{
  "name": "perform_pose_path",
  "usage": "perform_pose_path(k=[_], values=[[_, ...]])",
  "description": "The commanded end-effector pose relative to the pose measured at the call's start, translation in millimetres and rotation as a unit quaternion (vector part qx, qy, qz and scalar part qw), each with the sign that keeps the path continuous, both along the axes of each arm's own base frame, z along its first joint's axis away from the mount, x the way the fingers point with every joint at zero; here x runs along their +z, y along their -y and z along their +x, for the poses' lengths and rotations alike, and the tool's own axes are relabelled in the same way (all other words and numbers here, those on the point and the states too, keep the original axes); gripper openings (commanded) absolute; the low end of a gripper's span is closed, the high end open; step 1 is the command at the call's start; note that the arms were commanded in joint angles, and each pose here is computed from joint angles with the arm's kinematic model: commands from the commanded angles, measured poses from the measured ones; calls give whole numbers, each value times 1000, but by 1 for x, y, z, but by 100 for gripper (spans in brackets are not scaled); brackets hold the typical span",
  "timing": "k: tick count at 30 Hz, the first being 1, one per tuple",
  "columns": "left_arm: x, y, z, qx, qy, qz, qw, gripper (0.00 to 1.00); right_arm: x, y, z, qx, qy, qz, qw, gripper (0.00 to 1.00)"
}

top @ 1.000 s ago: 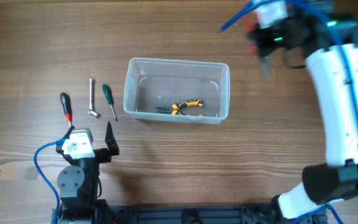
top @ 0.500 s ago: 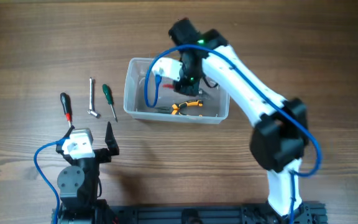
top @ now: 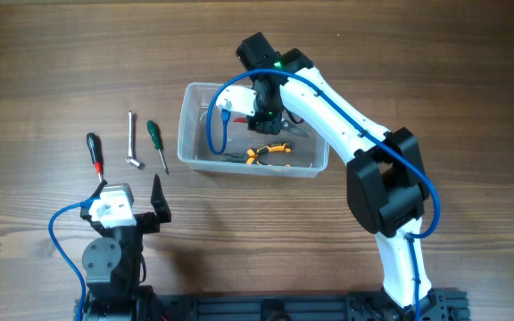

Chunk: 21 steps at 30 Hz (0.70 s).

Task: Pack container
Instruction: 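Carry the red cutters into the container and open the right gripper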

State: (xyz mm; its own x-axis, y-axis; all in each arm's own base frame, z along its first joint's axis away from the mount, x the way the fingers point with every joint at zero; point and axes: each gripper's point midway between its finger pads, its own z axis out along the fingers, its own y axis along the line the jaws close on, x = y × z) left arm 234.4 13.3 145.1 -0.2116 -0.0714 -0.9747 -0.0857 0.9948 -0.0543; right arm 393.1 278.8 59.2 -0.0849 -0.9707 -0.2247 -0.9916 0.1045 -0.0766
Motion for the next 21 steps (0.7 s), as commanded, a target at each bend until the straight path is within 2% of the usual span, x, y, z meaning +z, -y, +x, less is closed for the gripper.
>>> perform_pose_path(k=[1,4,5,7,10,11,14,16,19,21], values=[[-1,-2,0,4,1,8,1000,100,-8,2,0,23,0,-9,1000,4],[-1,-2,0,4,1,8,1000,100,-21,3,-4,10,-18,-14,1000,4],[-1,-2,0,4,1,8,1000,100,-32,5,-9,9,-33,-17,999,8],[-1,-2,0,4,1,8,1000,100,-46,6,-17,-3,-57,-19,998,26],[-1,-2,0,4,1,8,1000,100,-49,-2,-16,-14,-60,3,998,27],[-1,-2,0,4,1,8,1000,100,-48,-4,-15,-21,-61,9,998,34],[-1,-2,0,4,1,8,1000,100,-40,-9,-9,-50,-52,22,997,44],[-1,-2,0,4,1,8,1000,100,-21,-14,-1,-69,-36,39,996,50],[-1,-2,0,4,1,8,1000,100,39,-24,16,-108,10,85,990,51],[-1,-2,0,4,1,8,1000,100,102,-17,30,-216,48,127,967,56]])
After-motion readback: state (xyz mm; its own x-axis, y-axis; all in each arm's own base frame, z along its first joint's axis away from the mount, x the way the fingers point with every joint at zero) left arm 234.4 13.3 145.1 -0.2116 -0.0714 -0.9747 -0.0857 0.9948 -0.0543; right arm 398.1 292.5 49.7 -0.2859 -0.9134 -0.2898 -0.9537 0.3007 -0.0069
